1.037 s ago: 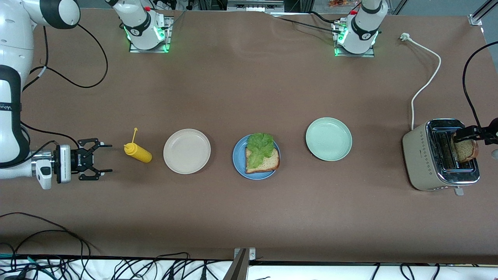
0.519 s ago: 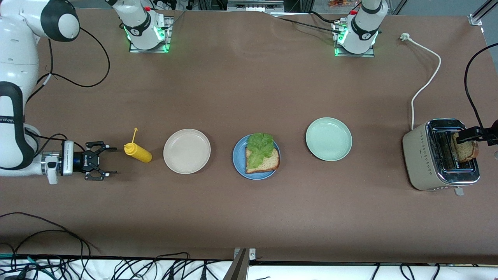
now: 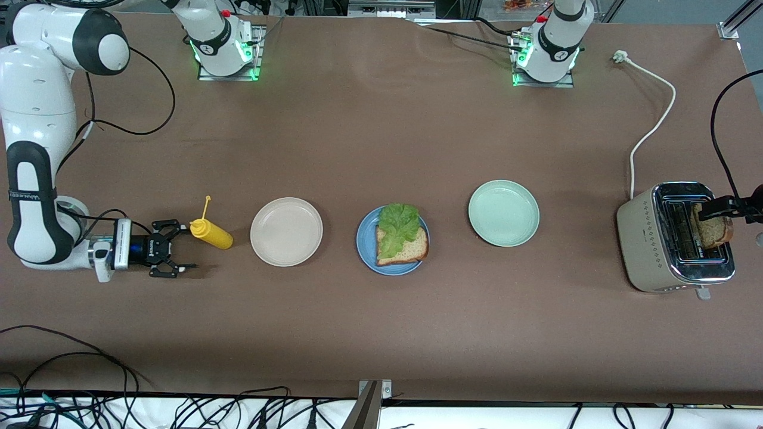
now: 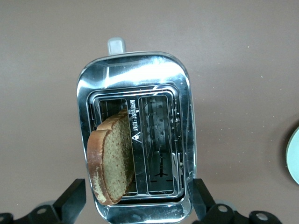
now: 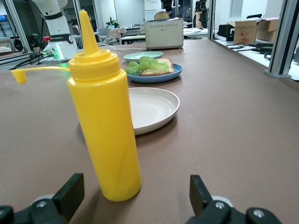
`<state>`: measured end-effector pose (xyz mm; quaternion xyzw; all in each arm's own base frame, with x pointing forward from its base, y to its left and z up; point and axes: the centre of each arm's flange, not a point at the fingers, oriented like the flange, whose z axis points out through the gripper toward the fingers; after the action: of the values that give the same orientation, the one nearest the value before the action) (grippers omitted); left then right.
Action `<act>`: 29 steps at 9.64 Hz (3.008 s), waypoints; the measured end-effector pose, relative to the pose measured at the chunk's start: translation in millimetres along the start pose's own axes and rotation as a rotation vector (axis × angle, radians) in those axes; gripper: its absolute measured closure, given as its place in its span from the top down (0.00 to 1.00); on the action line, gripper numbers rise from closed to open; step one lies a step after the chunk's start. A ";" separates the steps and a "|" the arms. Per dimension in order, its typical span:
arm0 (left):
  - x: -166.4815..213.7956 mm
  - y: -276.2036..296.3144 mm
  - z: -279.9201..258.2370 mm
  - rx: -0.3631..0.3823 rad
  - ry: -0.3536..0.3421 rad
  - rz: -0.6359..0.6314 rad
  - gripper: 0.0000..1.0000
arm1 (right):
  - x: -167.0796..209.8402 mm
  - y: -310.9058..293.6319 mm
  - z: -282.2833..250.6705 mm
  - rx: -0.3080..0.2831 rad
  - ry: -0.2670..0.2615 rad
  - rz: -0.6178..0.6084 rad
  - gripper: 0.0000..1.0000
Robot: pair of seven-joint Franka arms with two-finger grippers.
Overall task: Make sandwich in blue plate with both arms
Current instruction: 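Move the right gripper to the yellow bottle and grasp it, then lift the yellow bottle and carry it toward the blue plate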
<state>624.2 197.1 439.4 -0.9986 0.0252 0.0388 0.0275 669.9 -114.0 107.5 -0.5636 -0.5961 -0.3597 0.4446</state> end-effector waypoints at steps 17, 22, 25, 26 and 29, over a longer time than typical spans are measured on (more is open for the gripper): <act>3.3 -28.6 32.7 -0.057 0.024 0.031 0.99 | -5.8 5.5 103.7 0.034 0.095 -0.016 0.62; 1.1 -36.2 38.8 -0.059 0.015 0.019 0.95 | 5.9 15.9 85.2 -0.006 0.020 0.067 0.07; 1.1 -37.6 42.5 -0.060 0.010 0.017 0.91 | 75.4 38.5 62.1 -0.030 -0.189 0.229 0.07; 0.7 -39.0 43.8 -0.061 0.008 0.015 0.91 | 100.6 44.9 63.4 -0.045 -0.247 0.271 0.07; -1.5 -45.8 50.0 -0.063 0.000 0.034 0.84 | 158.5 54.9 91.7 -0.075 -0.437 0.419 0.05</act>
<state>621.3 245.7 392.2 -0.9983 0.0411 0.0400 -0.0045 717.8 32.9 220.1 -0.7543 -0.5347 -0.1524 0.3490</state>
